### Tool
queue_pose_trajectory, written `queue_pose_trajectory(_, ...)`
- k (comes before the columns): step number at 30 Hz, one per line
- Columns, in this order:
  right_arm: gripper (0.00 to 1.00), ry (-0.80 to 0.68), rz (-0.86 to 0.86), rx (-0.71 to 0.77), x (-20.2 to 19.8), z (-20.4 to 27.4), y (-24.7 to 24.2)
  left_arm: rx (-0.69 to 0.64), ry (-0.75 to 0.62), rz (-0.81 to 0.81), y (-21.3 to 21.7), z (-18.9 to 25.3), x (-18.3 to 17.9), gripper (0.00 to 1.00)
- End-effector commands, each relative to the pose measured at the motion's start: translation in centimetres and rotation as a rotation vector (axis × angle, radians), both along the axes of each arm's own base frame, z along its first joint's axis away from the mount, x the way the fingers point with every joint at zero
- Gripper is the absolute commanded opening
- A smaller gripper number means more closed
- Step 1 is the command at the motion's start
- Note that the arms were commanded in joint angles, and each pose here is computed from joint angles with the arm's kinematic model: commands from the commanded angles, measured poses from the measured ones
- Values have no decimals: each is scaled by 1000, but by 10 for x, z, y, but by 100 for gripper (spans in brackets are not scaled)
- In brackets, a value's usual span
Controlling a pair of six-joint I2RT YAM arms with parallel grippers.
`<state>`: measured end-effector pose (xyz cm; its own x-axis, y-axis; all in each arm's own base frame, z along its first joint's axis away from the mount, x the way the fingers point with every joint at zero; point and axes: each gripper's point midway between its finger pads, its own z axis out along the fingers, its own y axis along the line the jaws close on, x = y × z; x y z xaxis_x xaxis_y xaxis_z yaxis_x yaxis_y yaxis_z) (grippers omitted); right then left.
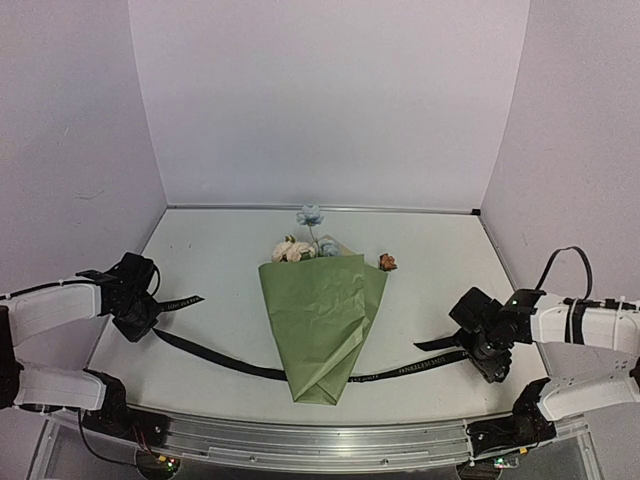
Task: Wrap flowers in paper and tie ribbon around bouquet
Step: Move the ribbon to the center of the board.
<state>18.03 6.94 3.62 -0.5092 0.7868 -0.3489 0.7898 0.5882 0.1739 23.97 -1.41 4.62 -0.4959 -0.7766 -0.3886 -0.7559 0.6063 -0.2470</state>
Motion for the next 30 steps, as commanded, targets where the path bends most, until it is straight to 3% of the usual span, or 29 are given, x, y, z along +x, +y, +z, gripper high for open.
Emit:
queue_pose_trajectory(1, 85, -63, -119, 9, 15, 9, 1, 40, -124, -33, 2, 33, 25, 0)
queue_pose_trajectory(6, 83, -70, -199, -10, 14, 3, -6, 50, -157, -54, 2, 43, 31, 0)
queue_pose_trajectory(11, 73, -75, -273, -57, 12, -5, -20, 60, -180, -72, 2, 51, 34, 0)
queue_pose_trajectory(23, 59, -8, -315, -60, 9, -26, -23, 69, -197, -82, 2, 53, 35, 0)
queue_pose_trajectory(27, 48, 13, -312, -60, 6, -30, -22, 66, -199, -84, 2, 52, 35, 0)
queue_pose_trajectory(30, 31, 4, -304, -76, 7, -30, -25, 64, -201, -85, 1, 51, 36, 0)
